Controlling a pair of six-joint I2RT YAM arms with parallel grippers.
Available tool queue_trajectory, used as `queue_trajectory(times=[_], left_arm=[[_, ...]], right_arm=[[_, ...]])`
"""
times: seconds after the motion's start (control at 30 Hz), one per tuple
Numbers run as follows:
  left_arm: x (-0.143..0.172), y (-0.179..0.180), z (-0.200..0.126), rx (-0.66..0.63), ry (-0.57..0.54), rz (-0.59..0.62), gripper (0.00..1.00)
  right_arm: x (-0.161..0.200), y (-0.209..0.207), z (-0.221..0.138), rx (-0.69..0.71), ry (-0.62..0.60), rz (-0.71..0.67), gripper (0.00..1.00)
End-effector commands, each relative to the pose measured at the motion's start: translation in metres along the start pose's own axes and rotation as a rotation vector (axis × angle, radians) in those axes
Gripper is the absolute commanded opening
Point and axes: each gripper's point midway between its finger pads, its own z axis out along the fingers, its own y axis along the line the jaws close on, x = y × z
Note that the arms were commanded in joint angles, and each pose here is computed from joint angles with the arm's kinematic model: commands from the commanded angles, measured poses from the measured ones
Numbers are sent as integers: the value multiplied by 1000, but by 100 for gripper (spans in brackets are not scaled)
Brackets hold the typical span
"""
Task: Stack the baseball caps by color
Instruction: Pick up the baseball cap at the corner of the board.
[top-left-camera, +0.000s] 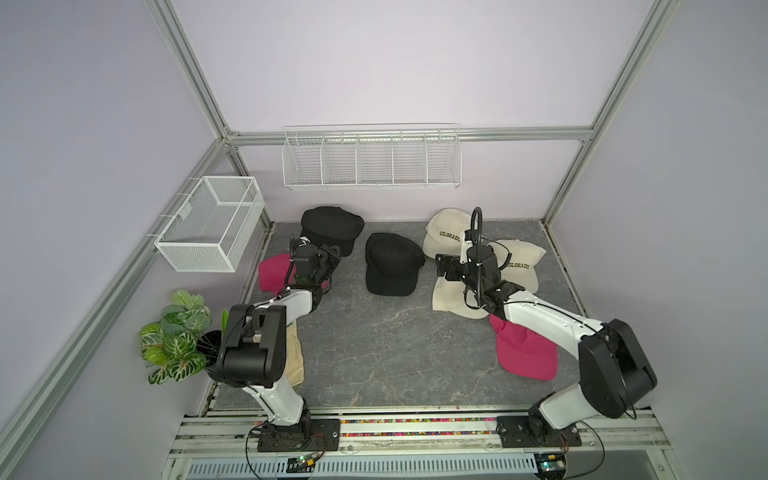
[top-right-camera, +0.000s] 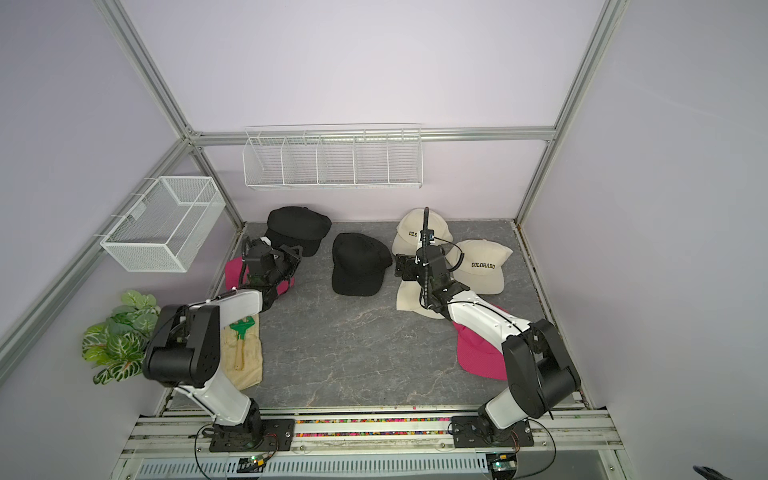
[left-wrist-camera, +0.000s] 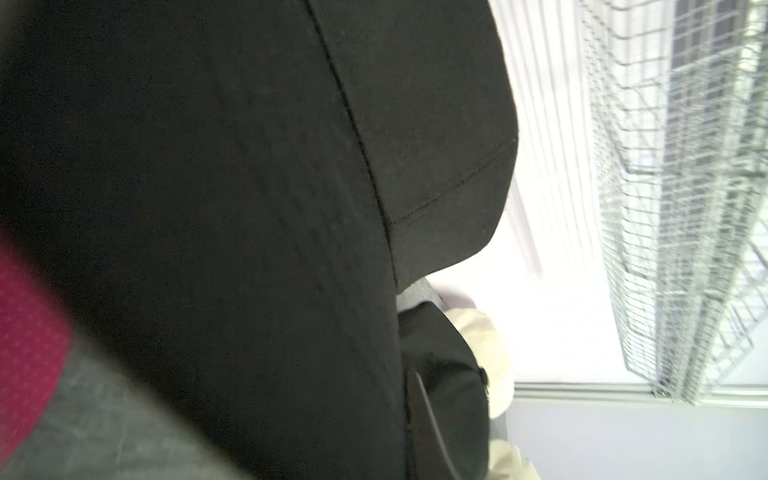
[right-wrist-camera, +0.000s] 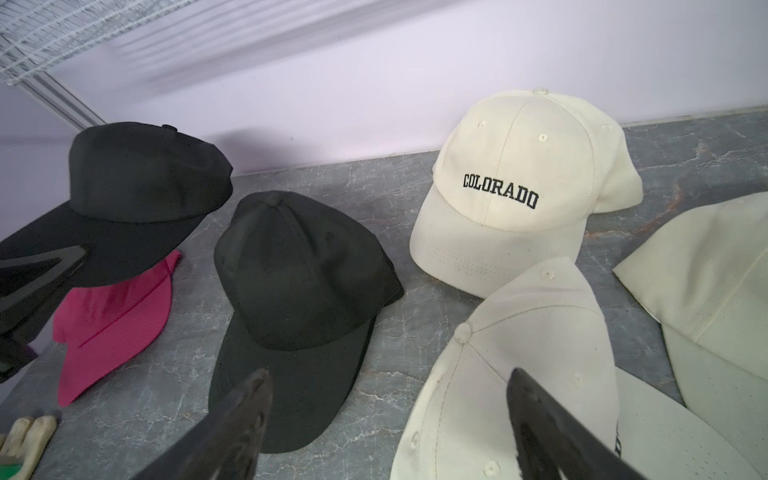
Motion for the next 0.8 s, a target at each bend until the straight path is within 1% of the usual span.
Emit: queue_trajectory(times=[0.0,0.03,0.1,0.2,0.27,0.37,0.4,0.43,0.47,0.57,0.67,0.77], left_arm=[[6,-7,-33,-51,35,119,0],[6,-9,-43,-62,34,137,0],[10,-19,-61,-30,48,178,0],[19,-43,-80,50,121,243,0],[28,-70,-90,151,197,265,0],[39,-114,-104,338,296,299,0],[41,-124,-108,379,319,308,0],[45,-133,-111,412,346,322,0],[50,-140,-114,438,371,346,0],[67,-146,-114,443,440,395,0],[81,-148,-110,452,484,398,0],[98,-153,-105,496,547,395,0]], right_arm=[[-19,1,-9,-29,-80,55,89],[-21,2,-10,-45,-83,67,89],[-25,11,-11,-101,-92,72,89],[-35,22,-14,-181,-112,99,89],[-45,32,-16,-281,-124,136,89],[-64,47,-25,-483,-138,197,89],[-68,49,-27,-524,-132,214,89],[-73,47,-28,-542,-119,235,89],[-75,42,-27,-531,-95,256,89],[-75,25,-32,-482,-30,276,89],[-75,13,-49,-488,-1,285,89],[-73,13,-69,-513,34,286,89]])
